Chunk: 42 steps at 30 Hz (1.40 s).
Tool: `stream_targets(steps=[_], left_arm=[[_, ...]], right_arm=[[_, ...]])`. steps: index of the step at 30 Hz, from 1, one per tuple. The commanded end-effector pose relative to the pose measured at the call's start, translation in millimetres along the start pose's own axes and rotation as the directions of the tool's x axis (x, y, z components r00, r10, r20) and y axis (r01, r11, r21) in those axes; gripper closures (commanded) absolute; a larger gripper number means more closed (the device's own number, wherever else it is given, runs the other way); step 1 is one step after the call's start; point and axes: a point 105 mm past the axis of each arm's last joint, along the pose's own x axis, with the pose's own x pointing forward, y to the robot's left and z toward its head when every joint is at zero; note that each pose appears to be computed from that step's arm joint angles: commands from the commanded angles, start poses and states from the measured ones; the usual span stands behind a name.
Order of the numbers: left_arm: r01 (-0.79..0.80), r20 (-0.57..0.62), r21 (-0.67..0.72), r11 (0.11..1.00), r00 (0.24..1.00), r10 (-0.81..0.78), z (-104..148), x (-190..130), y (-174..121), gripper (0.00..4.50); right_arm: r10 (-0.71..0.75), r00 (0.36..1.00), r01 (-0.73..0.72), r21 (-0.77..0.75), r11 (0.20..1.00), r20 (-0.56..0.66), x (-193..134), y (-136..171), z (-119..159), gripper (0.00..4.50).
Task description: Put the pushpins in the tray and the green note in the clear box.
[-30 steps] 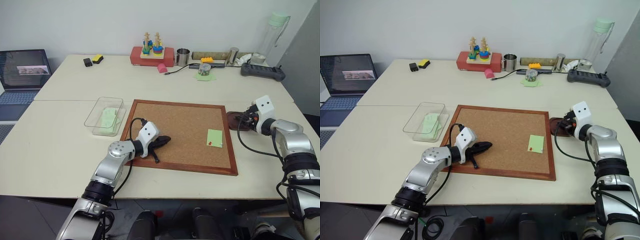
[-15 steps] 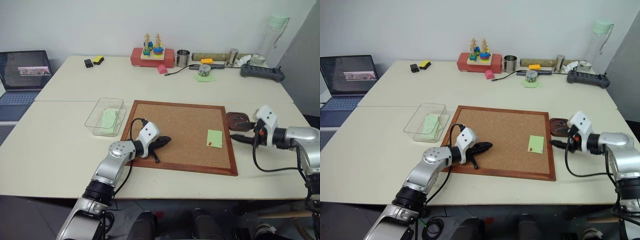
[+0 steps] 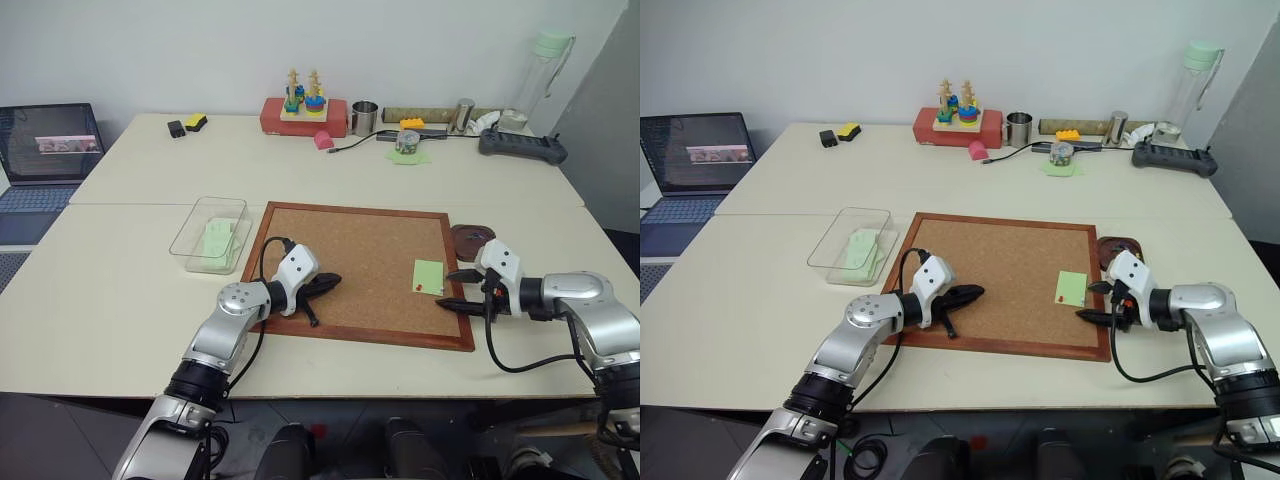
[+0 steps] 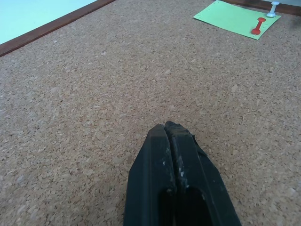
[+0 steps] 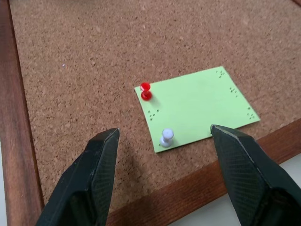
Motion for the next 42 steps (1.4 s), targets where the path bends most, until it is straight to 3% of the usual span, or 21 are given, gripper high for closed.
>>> stream_targets(steps=[1,13,42], left_arm=[[0.023,-0.092,-0.036,0.999,0.995,-0.026,-25.1,-0.9,-8.7,4.5],[0.028,-0.095,-0.034,0.999,0.995,-0.031,-25.9,-1.6,-9.7,4.5],[0.03,-0.123,-0.029,0.999,0.992,-0.033,-32.5,-2.5,-10.8,4.5]], right_arm=[[0.002,1.0,-0.002,-0.025,1.0,0.025,-0.8,-1.5,6.8,2.03],[0.018,0.999,-0.018,-0.014,1.0,0.027,0.4,4.1,2.7,4.47],[0.006,0.989,-0.017,0.079,0.997,0.148,-24.6,-4.8,38.7,4.47]])
